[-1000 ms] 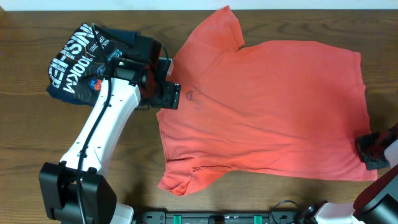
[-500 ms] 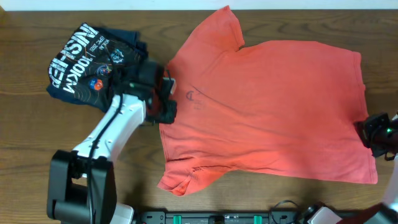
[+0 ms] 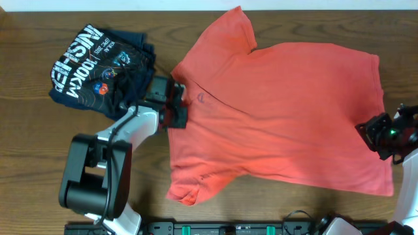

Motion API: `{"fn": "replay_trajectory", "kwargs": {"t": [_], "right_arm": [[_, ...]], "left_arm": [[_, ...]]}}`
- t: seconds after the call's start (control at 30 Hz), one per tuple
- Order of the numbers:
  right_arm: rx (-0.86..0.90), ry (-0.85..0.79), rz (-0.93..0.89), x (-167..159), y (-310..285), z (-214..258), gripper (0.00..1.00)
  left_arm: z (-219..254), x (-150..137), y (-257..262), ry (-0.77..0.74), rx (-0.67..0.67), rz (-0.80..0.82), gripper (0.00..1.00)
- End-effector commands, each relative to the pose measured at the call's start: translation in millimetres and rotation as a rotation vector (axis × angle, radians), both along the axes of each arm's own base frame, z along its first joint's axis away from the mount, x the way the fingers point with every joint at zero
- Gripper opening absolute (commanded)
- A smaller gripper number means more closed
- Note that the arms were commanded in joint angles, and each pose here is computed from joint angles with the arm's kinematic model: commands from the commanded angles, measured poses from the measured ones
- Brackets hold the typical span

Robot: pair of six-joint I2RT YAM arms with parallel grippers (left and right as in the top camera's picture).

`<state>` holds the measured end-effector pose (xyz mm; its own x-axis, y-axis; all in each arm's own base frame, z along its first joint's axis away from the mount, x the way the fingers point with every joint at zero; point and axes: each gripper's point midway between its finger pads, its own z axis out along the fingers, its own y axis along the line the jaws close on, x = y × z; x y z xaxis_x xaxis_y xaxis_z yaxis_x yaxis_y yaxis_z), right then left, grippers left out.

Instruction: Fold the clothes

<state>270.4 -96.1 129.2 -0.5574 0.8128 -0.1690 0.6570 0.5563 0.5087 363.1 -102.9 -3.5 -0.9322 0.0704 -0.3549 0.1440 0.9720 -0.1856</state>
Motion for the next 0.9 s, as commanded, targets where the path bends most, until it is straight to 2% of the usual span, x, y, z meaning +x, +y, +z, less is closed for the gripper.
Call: {"fn": "replay_trajectory", "kwargs": {"t": [0.0,0.17,0.3,0.33,0.4,0.47,0.67,0.73,0.87], "right_arm": [[-0.077,0.039,0.03,-1.9,-0.5,-3.9,0.16],[-0.119,0.103,0.052,-4.1,3.0,-18.4,0.2],[-0.141,0.234,-0.007,-21.3,-3.4,-48.0,0.29],[-0.16,0.279,-0.042,-28.3,-9.0,-58.0,0.31],[-0.191,0.349,-0.109,-39.6,-19.4,-78.3,0.32],[-0.185,0.346,-0.126,-37.9,-21.1,-96.5,0.31],[-0.147,0.341,-0.112,-34.3,-15.5,-147.0,0.13],[-0.16,0.366,-0.122,-36.6,-19.2,-161.0,0.08],[-0.295,0.488,-0.337,-56.9,-59.4,-177.4,0.01]], "left_arm": [[-42.7,-10.2,72.7,0.109,0.15,0.273,0.08],[-22.1,19.9,84.5,0.064,0.012,0.336,0.09],[-13.5,22.4,77.8,0.079,-0.02,0.296,0.17],[-11.7,21.4,77.1,0.084,-0.015,0.284,0.23],[-4.0,18.9,77.1,0.092,-0.009,0.269,0.28],[10.2,17.0,76.6,0.088,-0.005,0.247,0.34],[73.1,10.1,63.6,0.021,-0.074,0.191,0.54],[89.8,2.9,62.6,0.005,-0.082,0.188,0.57],[114.3,-18.1,62.6,0.005,-0.081,0.188,0.63]]}}
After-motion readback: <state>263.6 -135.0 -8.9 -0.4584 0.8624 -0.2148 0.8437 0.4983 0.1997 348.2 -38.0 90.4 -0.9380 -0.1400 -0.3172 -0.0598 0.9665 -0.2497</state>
